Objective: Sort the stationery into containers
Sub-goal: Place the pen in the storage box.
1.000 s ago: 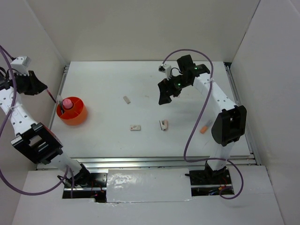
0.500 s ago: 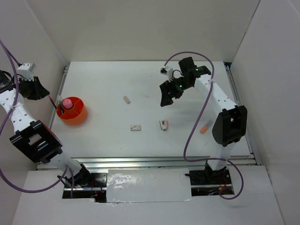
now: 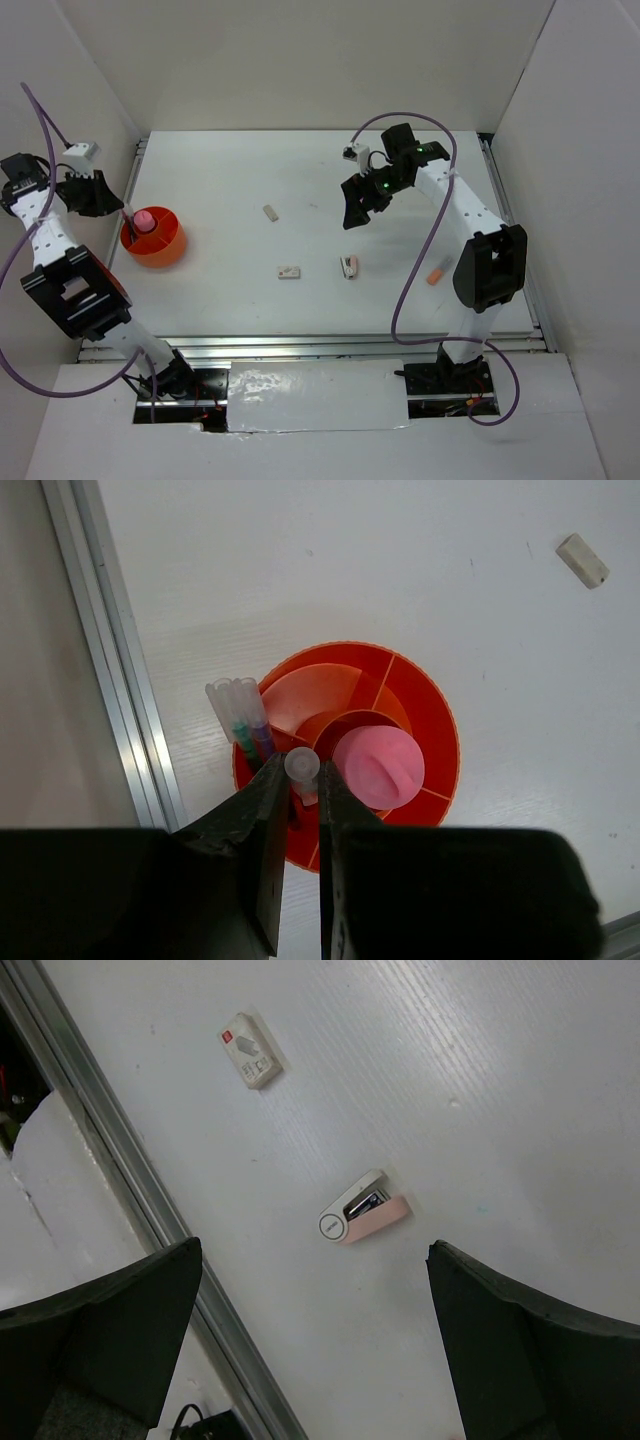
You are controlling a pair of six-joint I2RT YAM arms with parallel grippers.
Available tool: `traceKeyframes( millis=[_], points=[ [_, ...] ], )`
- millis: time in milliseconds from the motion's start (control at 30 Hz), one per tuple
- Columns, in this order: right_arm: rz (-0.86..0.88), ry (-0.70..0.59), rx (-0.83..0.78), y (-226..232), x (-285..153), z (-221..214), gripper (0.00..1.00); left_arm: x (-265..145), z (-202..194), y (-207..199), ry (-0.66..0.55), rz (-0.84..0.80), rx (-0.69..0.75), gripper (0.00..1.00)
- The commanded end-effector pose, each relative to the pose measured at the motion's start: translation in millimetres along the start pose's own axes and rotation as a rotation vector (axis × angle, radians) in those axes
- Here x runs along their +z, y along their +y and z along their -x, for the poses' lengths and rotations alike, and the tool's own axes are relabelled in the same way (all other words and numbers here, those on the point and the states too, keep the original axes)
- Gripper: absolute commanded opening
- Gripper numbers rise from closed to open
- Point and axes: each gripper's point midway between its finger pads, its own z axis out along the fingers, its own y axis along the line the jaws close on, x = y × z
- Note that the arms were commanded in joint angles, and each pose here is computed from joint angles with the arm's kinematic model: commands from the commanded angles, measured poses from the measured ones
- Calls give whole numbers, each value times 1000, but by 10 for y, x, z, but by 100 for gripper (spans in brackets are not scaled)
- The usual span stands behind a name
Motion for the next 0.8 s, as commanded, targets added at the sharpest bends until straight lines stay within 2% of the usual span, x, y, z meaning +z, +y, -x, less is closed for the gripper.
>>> traceKeyframes(
  millis=[0,200,267,300,367,400,467,533,600,733,767],
  points=[
    [-12,-32,-23,65,-152,51,100,43,1,64,-12,14,51,20],
    [-24,-34,-12,29,-185,42,100,76,-140,65,13,25,64,21],
    [-29,-34,-7,26,-200,29,100,76,-182,79,19,41,71,24],
    [-28,-34,-6,24,-203,26,100,83,-193,76,23,38,84,31],
    [-42,-34,0,9,-231,16,100,86,-233,62,38,28,81,38],
    [-46,-34,3,13,-247,10,100,72,-222,65,37,30,86,46],
    [-76,-40,27,-40,-296,-1,100,41,-181,48,31,29,96,53],
    [-97,-49,51,-63,-361,-27,100,-23,-66,15,-1,35,113,58],
    [-142,-74,104,-144,-485,-46,100,-98,97,-29,-50,42,123,67],
    [-247,-75,229,-335,-677,-281,100,-355,537,-142,-165,86,160,71],
    [-318,-95,281,-451,-827,-339,100,-413,668,-164,-199,101,171,71]
  ],
)
